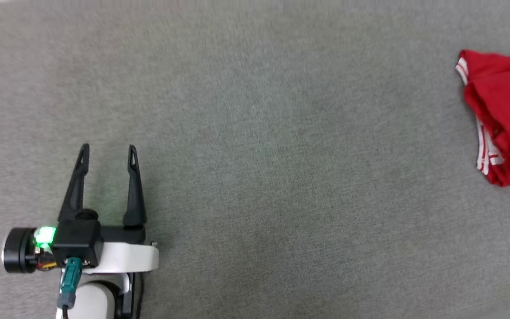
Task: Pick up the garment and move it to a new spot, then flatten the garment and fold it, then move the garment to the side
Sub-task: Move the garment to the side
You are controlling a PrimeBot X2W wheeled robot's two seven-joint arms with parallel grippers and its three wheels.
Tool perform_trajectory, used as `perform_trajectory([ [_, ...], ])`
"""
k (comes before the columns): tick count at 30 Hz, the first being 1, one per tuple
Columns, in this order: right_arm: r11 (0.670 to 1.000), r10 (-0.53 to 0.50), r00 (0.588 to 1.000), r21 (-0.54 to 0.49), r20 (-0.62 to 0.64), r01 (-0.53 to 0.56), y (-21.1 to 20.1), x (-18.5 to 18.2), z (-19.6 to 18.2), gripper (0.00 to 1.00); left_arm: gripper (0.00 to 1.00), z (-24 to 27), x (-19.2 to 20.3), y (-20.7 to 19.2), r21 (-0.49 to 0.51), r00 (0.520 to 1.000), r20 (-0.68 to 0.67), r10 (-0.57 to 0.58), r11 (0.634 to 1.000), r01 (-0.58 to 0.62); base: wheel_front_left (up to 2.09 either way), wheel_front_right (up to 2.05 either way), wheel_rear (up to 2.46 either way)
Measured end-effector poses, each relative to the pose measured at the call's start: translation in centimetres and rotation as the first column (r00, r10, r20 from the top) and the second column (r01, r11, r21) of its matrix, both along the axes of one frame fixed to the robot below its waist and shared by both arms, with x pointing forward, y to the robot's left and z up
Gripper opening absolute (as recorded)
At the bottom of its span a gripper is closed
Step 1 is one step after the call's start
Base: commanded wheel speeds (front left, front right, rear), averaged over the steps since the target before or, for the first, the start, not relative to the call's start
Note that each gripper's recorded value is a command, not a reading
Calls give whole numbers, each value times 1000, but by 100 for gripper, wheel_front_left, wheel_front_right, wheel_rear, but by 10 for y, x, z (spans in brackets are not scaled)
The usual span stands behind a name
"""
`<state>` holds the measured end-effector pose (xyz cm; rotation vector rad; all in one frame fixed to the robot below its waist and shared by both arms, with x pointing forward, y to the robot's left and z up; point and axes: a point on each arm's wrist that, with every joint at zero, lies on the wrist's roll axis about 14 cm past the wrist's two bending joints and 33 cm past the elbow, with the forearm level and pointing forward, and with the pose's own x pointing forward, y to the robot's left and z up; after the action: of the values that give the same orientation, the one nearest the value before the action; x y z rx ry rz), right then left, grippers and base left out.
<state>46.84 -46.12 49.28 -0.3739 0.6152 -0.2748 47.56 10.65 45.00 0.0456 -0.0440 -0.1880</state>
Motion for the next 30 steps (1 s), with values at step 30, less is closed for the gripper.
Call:
perform_trajectory([
  [30,823,295,498,48,815,-566,283,-32,110,100,100,81,-94,60,-12,973,130,188,982,-189,0,0,0],
])
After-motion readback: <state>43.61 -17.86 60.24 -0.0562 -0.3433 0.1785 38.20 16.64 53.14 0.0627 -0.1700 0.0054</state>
